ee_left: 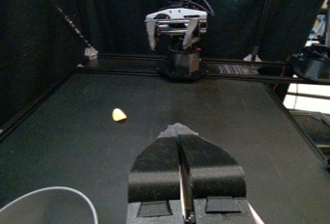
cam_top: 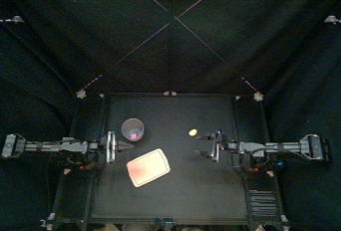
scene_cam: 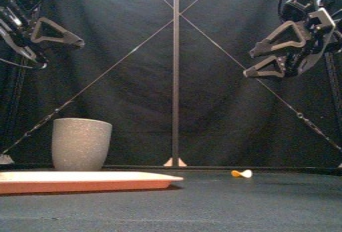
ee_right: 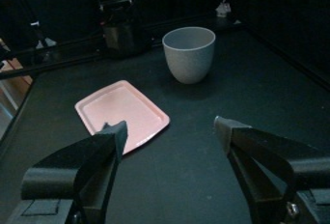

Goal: Pick the pink ball then place it in the grey bowl
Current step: Drop pink ball in the grey bowl and return to neutral

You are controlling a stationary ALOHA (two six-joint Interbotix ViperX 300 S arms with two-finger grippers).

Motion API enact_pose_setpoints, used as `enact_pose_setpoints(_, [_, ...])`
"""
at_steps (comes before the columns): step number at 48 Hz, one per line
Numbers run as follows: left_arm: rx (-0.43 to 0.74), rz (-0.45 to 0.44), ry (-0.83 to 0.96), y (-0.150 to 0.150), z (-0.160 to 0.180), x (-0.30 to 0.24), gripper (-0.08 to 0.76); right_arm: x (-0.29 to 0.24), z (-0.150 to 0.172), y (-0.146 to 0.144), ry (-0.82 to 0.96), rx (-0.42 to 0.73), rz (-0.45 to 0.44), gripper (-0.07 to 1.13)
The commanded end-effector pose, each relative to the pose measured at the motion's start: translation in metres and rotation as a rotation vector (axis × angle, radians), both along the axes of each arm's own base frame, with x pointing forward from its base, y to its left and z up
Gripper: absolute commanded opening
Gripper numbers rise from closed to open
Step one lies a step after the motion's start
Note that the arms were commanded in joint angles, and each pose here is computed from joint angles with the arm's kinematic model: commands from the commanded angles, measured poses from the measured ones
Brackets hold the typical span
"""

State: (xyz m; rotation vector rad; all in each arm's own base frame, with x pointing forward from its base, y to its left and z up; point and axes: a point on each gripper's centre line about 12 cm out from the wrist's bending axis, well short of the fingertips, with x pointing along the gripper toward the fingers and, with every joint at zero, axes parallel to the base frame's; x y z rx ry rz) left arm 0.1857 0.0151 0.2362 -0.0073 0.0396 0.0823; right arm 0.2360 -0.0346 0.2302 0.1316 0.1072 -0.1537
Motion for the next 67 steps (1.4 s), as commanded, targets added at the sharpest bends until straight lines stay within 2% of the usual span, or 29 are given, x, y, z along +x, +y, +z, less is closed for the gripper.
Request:
enact_pose_setpoints(1, [0.002, 0.003, -0.020, 0.0007, 0.0060, 0.0018, 0.043, 0.0028, 0.0076, -0.0002, -0.021, -0.002, 0.000, 1.03])
enact_pose_setpoints(67, [-0.007, 0.000, -0.027, 0.0001, 0.0080, 0.0024, 0.043, 0.0016, 0.0034, -0.0011, 0.004, 0.002, -0.004, 1.03])
